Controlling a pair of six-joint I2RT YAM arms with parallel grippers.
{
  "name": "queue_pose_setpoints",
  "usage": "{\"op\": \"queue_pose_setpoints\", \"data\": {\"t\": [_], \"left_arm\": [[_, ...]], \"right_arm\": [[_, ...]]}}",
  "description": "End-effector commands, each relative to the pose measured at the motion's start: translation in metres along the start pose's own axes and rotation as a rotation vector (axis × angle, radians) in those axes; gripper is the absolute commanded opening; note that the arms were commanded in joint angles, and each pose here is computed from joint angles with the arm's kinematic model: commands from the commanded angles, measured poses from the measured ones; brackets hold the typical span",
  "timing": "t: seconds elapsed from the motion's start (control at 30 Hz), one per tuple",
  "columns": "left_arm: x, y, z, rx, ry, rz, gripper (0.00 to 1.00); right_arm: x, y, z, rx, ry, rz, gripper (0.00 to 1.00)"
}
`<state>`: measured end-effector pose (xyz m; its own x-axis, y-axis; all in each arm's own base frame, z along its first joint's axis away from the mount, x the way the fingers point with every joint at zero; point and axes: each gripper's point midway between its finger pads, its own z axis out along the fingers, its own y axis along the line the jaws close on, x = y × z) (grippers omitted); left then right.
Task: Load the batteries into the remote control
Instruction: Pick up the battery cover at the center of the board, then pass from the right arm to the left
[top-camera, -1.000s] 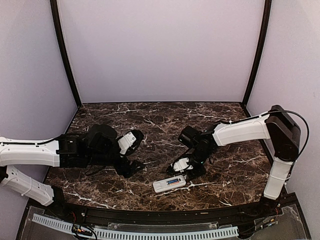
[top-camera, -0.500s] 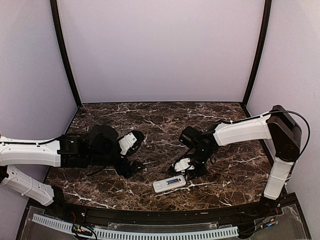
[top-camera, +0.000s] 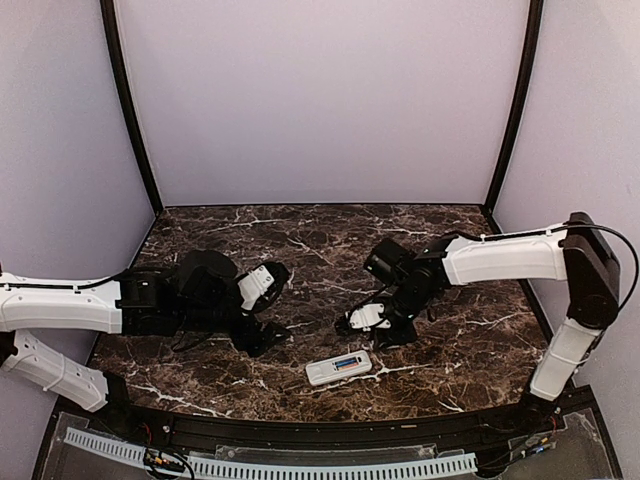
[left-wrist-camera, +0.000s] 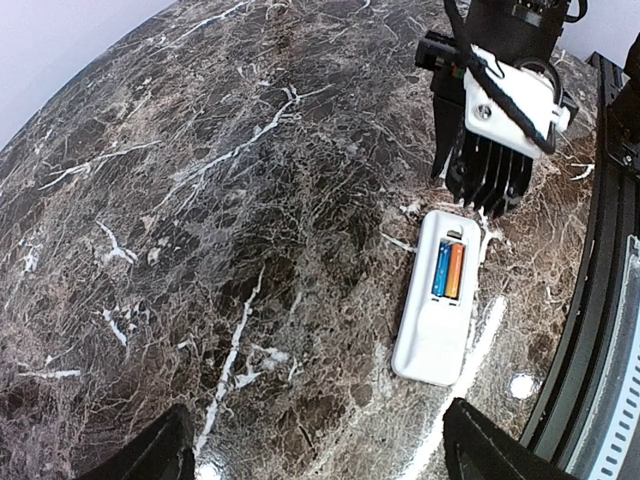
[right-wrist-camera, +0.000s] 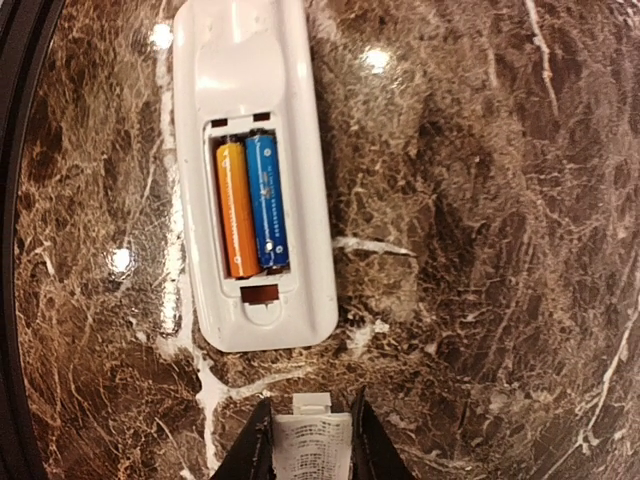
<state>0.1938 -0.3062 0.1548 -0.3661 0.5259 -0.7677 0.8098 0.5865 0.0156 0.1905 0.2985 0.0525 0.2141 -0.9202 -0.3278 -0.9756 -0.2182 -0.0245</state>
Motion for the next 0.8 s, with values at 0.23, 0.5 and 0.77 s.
{"op": "queue_pose_setpoints", "data": {"t": [0.23,0.5,0.77], "left_arm": [[-0.031,0.012,-0.014,-0.061,-0.129,-0.010,0.78],[-0.099,-0.009,-0.020,-0.040,-0.446,-0.079,0.75],[-0.149,-0.033,-0.002,0.050,-0.612,-0.130,0.80]], "right_arm": [[-0.097,-0.054,-0.135,0.298,-0.526,0.324,0.19],[-0.118,-0.076,-0.210,0.459,-0.880,0.723,0.18],[-0.132,-0.082,-0.234,0.595,-1.011,0.908,0.17]]}}
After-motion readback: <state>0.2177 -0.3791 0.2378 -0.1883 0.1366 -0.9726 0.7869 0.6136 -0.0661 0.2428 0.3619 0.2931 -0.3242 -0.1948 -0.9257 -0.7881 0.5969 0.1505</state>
